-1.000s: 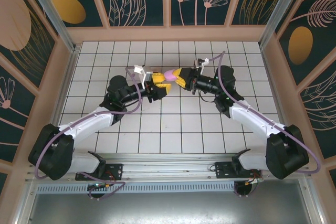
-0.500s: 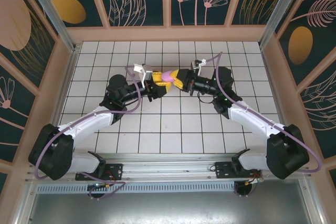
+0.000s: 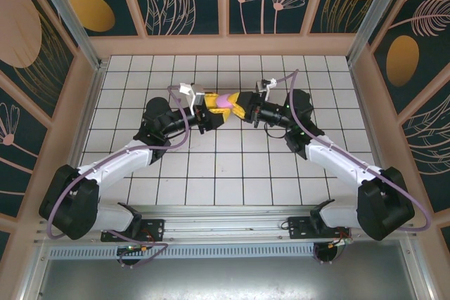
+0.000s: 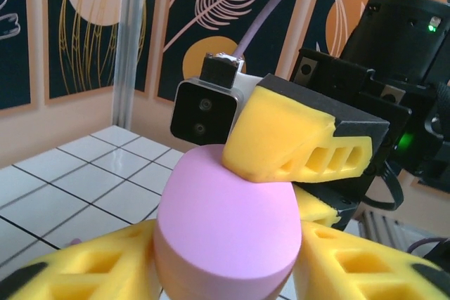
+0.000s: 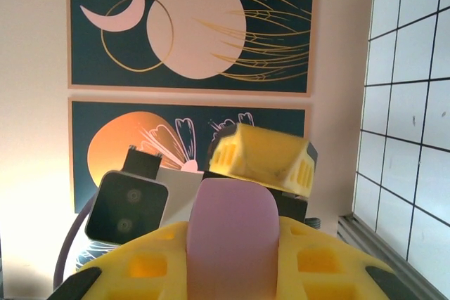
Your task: Insert wireless bluetooth earbuds into charging case
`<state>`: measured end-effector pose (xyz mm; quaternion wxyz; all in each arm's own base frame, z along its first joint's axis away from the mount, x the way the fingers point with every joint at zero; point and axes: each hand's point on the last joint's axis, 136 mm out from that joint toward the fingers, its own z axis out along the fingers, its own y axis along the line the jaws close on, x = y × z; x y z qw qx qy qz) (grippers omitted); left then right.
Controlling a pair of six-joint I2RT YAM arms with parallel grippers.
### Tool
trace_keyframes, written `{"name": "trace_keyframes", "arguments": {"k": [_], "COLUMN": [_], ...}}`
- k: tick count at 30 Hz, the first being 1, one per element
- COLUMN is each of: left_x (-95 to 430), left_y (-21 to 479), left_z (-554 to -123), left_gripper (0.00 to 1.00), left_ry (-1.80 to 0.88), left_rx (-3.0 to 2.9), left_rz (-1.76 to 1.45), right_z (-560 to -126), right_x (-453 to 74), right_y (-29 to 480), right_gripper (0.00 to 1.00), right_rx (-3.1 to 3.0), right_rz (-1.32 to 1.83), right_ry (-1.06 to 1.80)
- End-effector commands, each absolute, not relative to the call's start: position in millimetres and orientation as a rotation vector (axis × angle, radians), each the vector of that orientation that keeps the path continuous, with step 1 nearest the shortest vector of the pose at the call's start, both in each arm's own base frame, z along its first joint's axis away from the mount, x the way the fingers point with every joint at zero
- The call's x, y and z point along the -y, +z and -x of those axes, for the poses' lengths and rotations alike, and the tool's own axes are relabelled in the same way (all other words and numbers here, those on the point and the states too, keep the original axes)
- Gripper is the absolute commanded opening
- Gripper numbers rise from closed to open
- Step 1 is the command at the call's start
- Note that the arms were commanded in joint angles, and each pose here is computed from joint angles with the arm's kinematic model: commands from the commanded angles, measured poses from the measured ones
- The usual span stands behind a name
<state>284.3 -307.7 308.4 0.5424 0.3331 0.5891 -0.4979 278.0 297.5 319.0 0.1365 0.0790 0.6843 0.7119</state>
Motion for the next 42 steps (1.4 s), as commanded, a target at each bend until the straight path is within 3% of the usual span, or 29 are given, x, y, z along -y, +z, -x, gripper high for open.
{"name": "trace_keyframes", "arguments": {"k": [1, 5, 9, 19, 25, 28, 30, 34, 36, 42], "left_x": [311, 311, 310, 311, 308, 308, 307, 304, 302, 276], "left_y": [319, 318, 316, 312, 313, 313, 314, 315, 314, 318], "left_z": [-281, -281, -282, -284, -285, -285, -285, -285, -284, -276], "left_gripper": [0.59, 0.50, 0.47, 0.54, 0.42, 0.27, 0.25, 0.22, 0.21, 0.22], "left_ry": [-1.176, -1.173, -1.167, -1.163, -1.157, -1.154, -1.153, -1.143, -1.148, -1.157], "left_rx": [-1.357, -1.356, -1.361, -1.375, -1.371, -1.372, -1.370, -1.383, -1.408, -1.458], "left_rz": [-0.818, -0.823, -0.825, -0.824, -0.820, -0.819, -0.818, -0.819, -0.835, -0.854], "right_z": [-273, -274, -274, -276, -275, -275, -275, -275, -276, -272], "right_x": [-297, -296, -296, -297, -297, -297, -297, -293, -288, -259], "right_y": [336, 337, 339, 341, 343, 344, 345, 349, 353, 387], "right_gripper": [0.23, 0.23, 0.23, 0.22, 0.22, 0.22, 0.27, 0.62, 0.73, 0.79], "right_rx": [-1.921, -1.918, -1.911, -1.909, -1.904, -1.902, -1.900, -1.886, -1.895, -1.888], "right_rz": [-0.187, -0.190, -0.188, -0.187, -0.182, -0.184, -0.189, -0.158, -0.107, 0.154], "right_ry": [2.074, 2.075, 2.077, 2.075, 2.078, 2.081, 2.085, 2.041, 1.954, 1.390]}}
